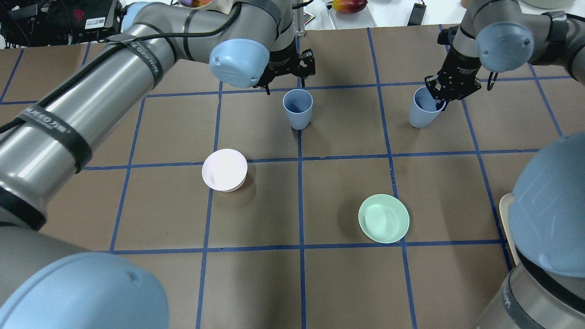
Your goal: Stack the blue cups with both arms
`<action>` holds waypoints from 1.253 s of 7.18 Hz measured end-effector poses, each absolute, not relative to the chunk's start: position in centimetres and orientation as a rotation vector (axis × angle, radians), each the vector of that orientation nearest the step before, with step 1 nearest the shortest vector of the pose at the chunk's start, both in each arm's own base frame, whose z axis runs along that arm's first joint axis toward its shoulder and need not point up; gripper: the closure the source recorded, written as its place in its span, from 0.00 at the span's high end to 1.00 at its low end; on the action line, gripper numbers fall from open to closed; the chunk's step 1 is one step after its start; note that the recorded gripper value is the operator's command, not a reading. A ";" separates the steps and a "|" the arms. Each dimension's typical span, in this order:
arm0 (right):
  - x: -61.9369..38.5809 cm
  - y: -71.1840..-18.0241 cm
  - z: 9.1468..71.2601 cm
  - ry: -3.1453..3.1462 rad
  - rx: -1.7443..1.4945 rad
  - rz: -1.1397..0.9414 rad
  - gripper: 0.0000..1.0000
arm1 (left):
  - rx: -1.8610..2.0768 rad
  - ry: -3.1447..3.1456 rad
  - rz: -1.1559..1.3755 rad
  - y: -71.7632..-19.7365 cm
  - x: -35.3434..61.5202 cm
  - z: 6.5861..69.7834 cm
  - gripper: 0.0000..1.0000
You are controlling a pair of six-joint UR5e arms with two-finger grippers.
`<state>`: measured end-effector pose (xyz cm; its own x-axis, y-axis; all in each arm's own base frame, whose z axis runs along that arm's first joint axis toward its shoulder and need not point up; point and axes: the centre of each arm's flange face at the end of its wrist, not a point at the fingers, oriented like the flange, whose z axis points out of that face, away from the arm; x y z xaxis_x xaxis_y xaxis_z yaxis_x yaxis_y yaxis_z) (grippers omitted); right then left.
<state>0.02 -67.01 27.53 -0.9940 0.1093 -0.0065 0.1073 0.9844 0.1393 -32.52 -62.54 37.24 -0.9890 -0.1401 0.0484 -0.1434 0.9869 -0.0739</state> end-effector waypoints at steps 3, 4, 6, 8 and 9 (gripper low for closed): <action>2.5 -67.9 35.0 3.040 0.290 0.207 0.00 | 0.068 -3.135 -0.004 -54.3 -24.3 48.5 1.00; 5.5 -68.1 37.2 3.031 0.343 0.201 0.00 | 0.057 -3.136 -0.004 -51.4 -21.7 50.1 1.00; 12.9 -67.6 39.7 3.015 0.458 0.191 0.00 | 0.006 -3.134 0.069 -49.1 -16.0 49.1 1.00; 19.8 -66.4 40.2 2.971 0.580 0.195 0.00 | -0.026 -3.130 0.140 -48.9 -13.9 48.1 1.00; 22.9 -65.7 40.1 2.964 0.596 0.198 0.00 | -0.011 -3.126 0.168 -49.2 -13.4 48.1 1.00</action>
